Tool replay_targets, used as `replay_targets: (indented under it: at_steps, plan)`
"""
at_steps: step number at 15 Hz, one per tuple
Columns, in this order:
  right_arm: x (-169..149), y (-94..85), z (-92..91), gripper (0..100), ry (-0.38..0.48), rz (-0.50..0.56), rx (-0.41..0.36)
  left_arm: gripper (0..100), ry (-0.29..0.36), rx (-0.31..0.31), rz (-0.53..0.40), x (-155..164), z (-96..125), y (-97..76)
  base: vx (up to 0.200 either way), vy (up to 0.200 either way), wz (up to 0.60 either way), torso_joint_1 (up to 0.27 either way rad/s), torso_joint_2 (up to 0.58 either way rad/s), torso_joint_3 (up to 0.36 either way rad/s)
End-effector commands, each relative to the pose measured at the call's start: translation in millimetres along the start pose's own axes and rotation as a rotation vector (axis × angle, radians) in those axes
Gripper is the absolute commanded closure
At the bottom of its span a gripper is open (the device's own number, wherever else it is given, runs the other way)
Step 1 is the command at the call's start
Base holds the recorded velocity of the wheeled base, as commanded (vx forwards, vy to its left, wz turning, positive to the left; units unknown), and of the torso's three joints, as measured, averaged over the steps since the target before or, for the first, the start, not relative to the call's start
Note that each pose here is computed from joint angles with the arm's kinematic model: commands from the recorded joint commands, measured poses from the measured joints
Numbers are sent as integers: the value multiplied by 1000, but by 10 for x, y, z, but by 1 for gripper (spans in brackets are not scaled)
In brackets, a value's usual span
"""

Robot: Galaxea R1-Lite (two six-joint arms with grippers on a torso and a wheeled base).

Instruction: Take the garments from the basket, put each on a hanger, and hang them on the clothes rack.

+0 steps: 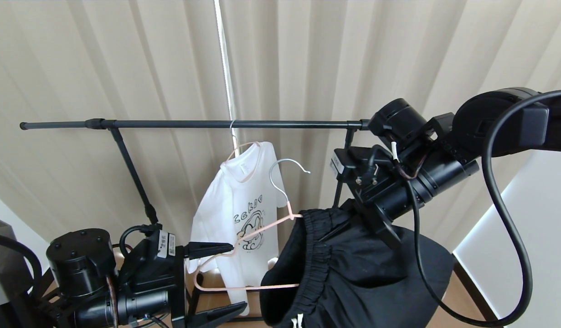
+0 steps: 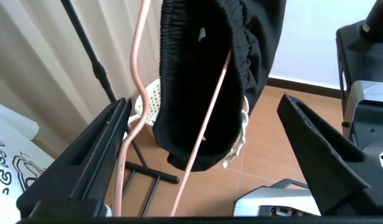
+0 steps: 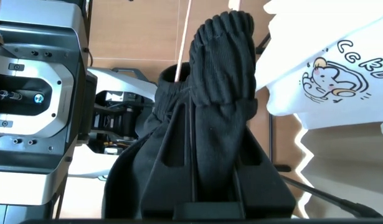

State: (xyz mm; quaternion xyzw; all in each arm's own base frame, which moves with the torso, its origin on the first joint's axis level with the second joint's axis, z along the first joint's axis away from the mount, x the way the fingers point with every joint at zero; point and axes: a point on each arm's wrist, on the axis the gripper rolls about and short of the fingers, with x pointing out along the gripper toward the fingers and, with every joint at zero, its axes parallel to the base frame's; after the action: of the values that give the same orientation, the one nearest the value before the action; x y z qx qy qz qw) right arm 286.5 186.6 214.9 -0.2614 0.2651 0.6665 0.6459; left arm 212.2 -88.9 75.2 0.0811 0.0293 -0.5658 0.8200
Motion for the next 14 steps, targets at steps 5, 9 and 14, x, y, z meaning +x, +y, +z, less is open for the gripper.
replay_targets:
  at_steps: [5, 9, 14]
  plan:
    - [-110, 74, -45, 100, -1, -15, 10, 0, -18, -32, 76, -109, 36, 141, 0, 0, 0, 0, 0, 0]
    - [-225, 161, -69, 100, 29, -60, 12, 0, -31, -97, 114, -178, 60, 202, 0, 0, 0, 0, 0, 0]
    - [-303, 179, -96, 100, 59, -125, 9, 0, -77, -261, 153, -200, 127, 350, 0, 0, 0, 0, 0, 0]
